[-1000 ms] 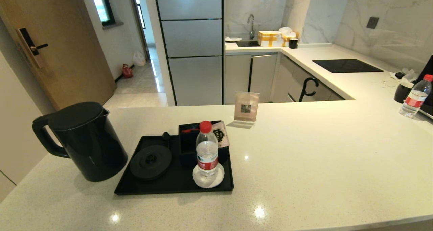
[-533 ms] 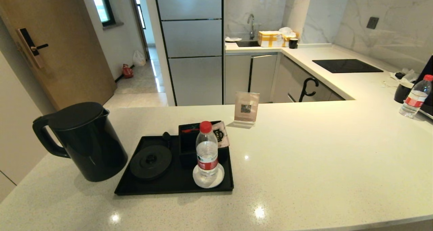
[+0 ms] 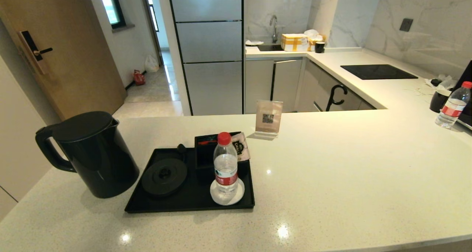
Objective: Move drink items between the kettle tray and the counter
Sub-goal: Pick up the bottled water
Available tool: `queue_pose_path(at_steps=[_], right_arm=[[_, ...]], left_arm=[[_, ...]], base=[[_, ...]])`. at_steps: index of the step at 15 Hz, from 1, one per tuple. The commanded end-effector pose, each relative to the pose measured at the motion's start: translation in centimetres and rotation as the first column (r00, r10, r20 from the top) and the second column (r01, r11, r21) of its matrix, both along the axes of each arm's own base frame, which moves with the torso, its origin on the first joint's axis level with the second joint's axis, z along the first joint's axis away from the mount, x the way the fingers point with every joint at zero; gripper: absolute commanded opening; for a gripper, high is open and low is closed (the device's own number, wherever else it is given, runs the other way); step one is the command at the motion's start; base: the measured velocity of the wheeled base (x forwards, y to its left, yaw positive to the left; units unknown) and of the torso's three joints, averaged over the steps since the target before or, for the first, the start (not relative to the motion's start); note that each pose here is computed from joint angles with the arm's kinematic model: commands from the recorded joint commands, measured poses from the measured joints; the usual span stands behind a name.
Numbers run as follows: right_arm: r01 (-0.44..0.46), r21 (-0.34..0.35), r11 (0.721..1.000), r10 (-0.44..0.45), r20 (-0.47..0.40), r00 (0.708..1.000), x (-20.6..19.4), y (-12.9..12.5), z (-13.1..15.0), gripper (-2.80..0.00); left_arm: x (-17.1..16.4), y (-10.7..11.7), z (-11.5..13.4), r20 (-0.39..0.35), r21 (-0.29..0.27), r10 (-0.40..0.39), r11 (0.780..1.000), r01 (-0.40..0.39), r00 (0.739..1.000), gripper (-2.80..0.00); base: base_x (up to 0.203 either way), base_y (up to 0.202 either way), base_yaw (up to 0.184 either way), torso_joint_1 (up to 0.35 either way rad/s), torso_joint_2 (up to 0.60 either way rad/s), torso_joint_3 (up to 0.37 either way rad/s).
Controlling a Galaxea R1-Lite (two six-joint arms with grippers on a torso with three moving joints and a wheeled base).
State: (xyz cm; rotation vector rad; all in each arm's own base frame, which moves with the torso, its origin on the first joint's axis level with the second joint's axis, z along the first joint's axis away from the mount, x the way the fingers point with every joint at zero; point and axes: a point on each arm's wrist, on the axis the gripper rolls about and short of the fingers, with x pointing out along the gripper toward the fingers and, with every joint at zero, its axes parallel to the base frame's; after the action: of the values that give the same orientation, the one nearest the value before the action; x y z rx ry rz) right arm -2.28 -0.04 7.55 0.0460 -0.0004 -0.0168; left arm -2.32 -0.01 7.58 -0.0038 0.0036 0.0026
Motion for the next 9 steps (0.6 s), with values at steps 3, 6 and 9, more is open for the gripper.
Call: queue_pose_path(at_steps=[3, 6, 9], right_arm=[[0.000, 0.000, 1.000, 0.000, -0.003, 1.000, 0.02, 0.00, -0.04, -2.80], [0.000, -0.004, 1.000, 0.000, -0.005, 1.000, 0.02, 0.00, -0.05, -2.80], [-0.006, -0.009, 1.000, 0.006, -0.003, 1.000, 0.01, 0.01, -0.01, -2.80]], left_arm=[[0.01, 0.00, 0.00, -0.001, -0.001, 0.001, 1.000, -0.001, 1.000, -2.80], [0.00, 0.00, 0.02, 0.000, -0.001, 0.001, 1.000, -0.001, 1.000, -2.80], [0.01, 0.00, 0.00, -0.001, -0.001, 0.001, 1.000, -0.001, 1.000, -2.80]], base=[[0.000, 0.000, 0.000, 0.000, 0.00, 0.000], [0.000, 0.000, 0.000, 0.000, 0.00, 0.000], [0.000, 0.000, 0.000, 0.000, 0.00, 0.000]])
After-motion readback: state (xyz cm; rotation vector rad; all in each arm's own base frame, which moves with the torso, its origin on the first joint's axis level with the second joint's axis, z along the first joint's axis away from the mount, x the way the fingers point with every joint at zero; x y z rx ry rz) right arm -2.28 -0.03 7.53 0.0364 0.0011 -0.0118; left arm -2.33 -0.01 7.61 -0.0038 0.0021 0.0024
